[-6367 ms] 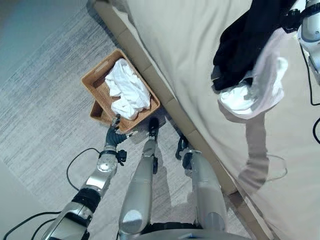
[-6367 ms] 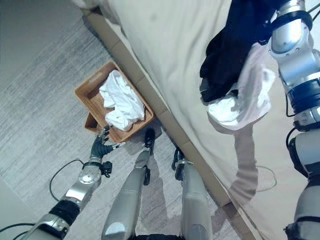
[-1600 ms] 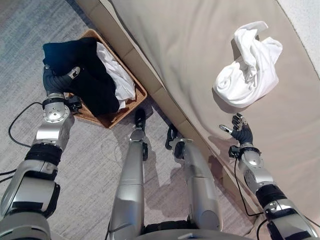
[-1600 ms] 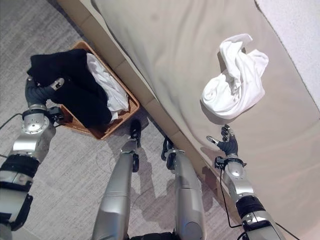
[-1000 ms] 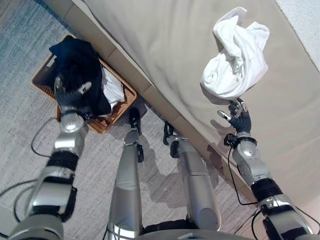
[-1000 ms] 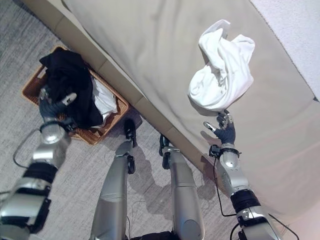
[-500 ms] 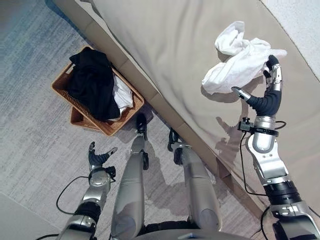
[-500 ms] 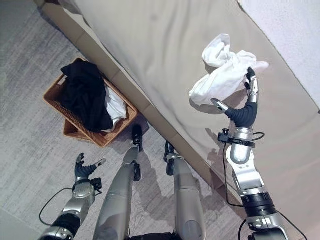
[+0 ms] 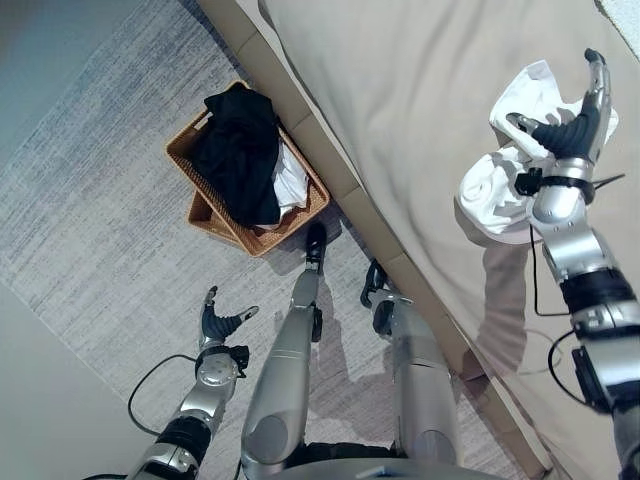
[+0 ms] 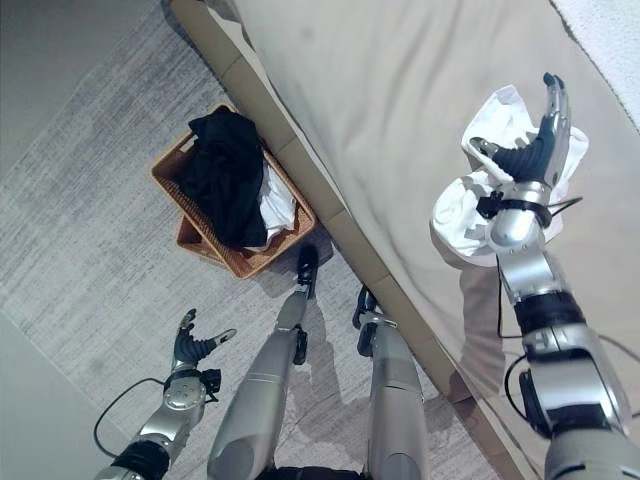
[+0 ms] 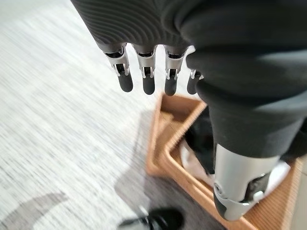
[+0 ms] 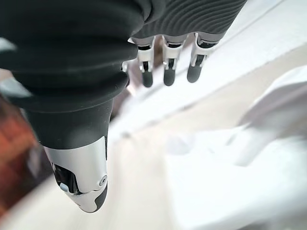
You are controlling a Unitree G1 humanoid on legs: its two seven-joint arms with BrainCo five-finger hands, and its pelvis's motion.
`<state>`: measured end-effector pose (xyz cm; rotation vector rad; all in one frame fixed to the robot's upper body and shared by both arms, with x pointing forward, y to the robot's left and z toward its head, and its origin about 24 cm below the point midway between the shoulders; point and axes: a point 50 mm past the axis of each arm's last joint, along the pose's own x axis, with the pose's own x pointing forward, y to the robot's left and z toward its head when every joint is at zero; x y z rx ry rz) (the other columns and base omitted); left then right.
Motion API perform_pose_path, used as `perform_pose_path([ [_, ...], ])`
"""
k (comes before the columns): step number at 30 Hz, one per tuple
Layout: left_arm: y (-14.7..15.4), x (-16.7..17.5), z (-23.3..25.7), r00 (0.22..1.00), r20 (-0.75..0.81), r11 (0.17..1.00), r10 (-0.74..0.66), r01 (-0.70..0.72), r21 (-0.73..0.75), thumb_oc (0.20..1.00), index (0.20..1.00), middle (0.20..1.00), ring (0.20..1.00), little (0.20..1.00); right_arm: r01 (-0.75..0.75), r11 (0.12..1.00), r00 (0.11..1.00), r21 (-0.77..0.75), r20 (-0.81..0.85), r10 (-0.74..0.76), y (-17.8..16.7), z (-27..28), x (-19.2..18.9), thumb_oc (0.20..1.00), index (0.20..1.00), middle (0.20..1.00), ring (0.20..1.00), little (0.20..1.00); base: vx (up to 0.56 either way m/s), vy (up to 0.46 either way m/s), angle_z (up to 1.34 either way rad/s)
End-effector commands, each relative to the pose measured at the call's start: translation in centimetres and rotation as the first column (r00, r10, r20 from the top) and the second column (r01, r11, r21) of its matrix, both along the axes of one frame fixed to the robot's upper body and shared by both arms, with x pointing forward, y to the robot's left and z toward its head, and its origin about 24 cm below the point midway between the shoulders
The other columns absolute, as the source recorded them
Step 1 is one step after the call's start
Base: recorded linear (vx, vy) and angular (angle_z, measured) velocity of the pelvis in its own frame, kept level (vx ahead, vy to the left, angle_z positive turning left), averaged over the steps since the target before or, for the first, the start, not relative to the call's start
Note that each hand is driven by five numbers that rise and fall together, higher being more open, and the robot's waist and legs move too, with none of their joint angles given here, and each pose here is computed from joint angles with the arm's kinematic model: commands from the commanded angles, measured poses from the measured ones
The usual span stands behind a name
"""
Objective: Pick up clothes into the bucket
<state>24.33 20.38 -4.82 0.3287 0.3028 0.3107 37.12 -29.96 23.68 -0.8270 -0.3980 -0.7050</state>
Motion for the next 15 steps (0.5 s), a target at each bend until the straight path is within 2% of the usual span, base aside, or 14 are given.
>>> perform_pose_path([
  [1,-1.1,1.4,1.3,0.995,0.068,0.997,-0.077,0.079,-0.022,1.000,1.000,1.000,1.000,1.000,0.103,0.981,0.974,-0.162,-0.183,-0.133,-3.5,2.2,-0.2,1.000,1.000,1.000,1.000,1.000,0.01,-0.034,0.23],
  [2,-1.1,1.4,1.3,0.995,0.070,0.997,-0.075,0.077,-0.026,1.000,1.000,1.000,1.000,1.000,0.101,0.981,0.975,-0.164,-0.182,-0.131,-3.4,2.4,-0.2,1.000,1.000,1.000,1.000,1.000,0.02,-0.035,0.19],
  [3,-1.8,1.7,1.6,0.989,0.076,0.991,-0.129,0.131,-0.023,1.000,1.000,1.000,1.000,1.000,0.154,0.970,0.944,-0.186,-0.261,-0.200,-4.8,2.5,-0.2,1.000,1.000,1.000,1.000,1.000,0.02,-0.027,0.11],
  [8,-3.1,2.5,2.3,0.979,0.099,0.982,-0.180,0.185,-0.048,1.000,1.000,1.000,1.000,1.000,0.268,0.957,0.895,-0.107,-0.341,-0.289,-7.6,2.7,-1.4,1.000,1.000,1.000,1.000,1.000,0.01,0.002,0.04],
  [15,-3.3,2.6,2.0,0.975,0.070,0.973,-0.211,0.216,-0.081,1.000,1.000,1.000,1.000,1.000,0.309,0.948,0.843,-0.076,-0.439,-0.310,-9.1,2.2,-2.3,1.000,1.000,1.000,1.000,1.000,0.01,0.005,0.06],
])
